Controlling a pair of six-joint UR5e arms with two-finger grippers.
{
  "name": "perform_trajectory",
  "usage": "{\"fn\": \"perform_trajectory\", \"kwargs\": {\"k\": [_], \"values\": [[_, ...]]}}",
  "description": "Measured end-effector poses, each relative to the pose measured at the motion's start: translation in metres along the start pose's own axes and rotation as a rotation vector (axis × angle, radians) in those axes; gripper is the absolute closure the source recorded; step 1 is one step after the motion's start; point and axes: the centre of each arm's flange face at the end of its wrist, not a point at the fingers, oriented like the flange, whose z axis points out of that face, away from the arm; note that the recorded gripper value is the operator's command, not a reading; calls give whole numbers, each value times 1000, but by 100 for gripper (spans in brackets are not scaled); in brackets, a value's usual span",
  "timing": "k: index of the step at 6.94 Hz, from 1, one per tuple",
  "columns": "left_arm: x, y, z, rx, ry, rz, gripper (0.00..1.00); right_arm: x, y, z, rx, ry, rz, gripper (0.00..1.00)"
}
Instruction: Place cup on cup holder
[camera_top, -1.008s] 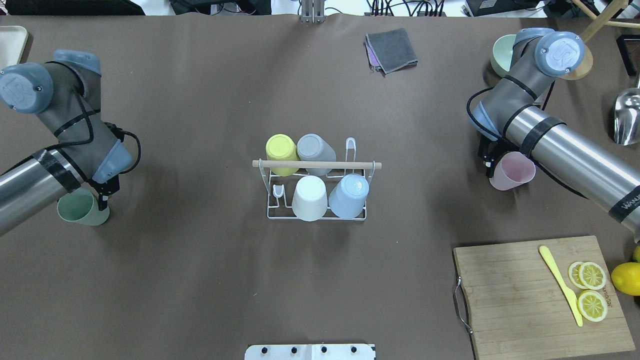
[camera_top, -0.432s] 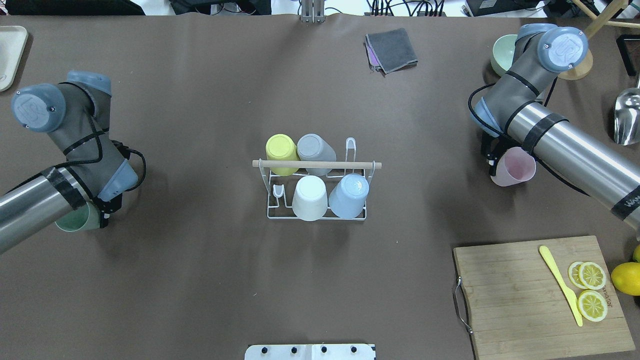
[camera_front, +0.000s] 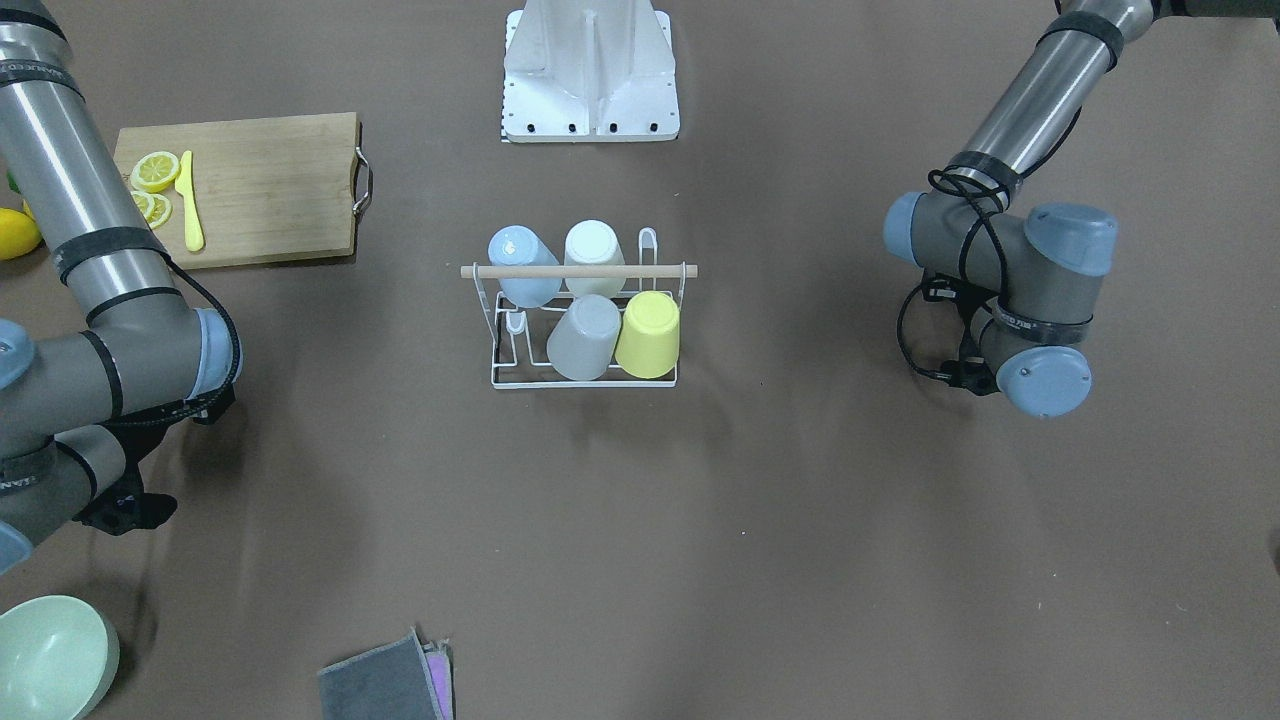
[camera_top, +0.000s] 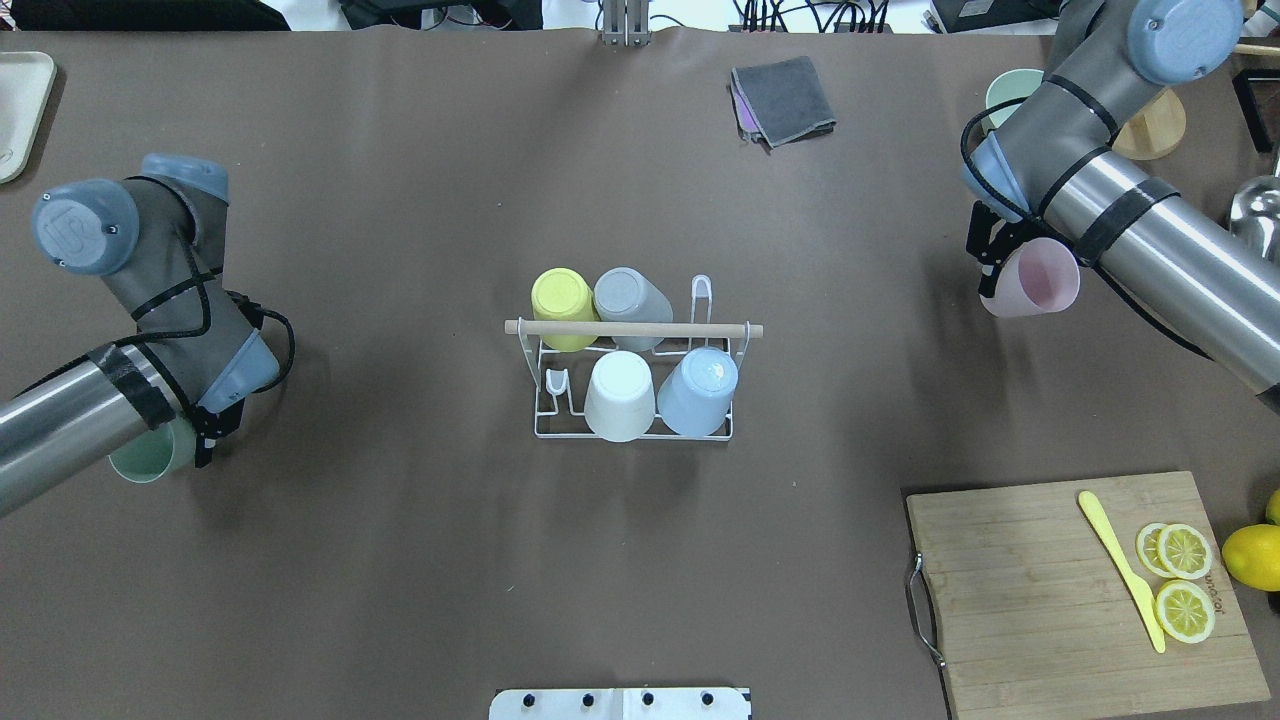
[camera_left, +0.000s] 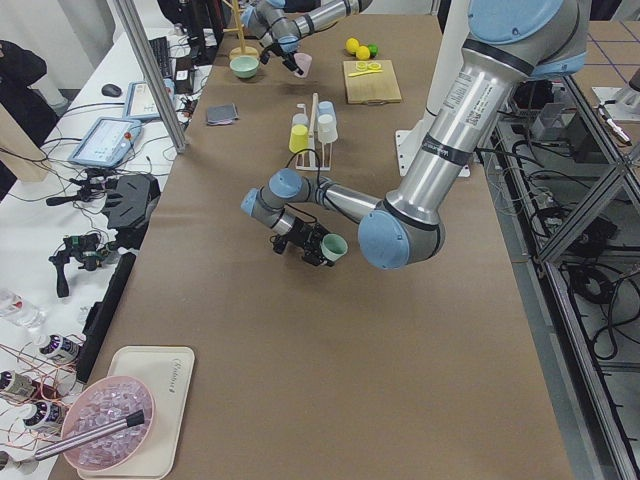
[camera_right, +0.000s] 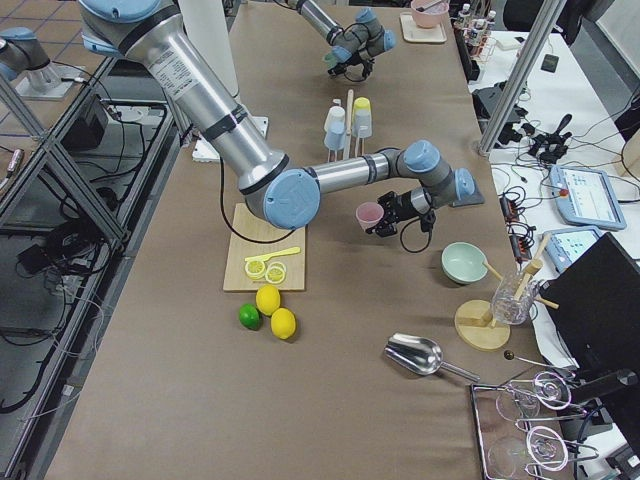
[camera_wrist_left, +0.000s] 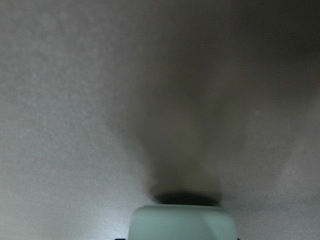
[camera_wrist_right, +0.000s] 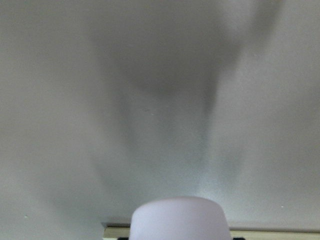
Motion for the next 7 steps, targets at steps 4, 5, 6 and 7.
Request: {"fn": "perform_trajectory", "kwargs": {"k": [4, 5, 6, 7], "values": [[-32, 23, -68, 123, 116, -23, 100, 17, 39, -68, 345, -187, -417, 77], [-45, 31, -99, 186, 163, -20, 100, 18, 40, -74, 389, -251, -495, 78], [-53, 37, -128, 257, 186, 1, 100, 16, 42, -83, 432, -299, -580, 75], [-58, 43, -155, 332, 197, 20, 100, 11, 45, -90, 469, -327, -668, 71]]}}
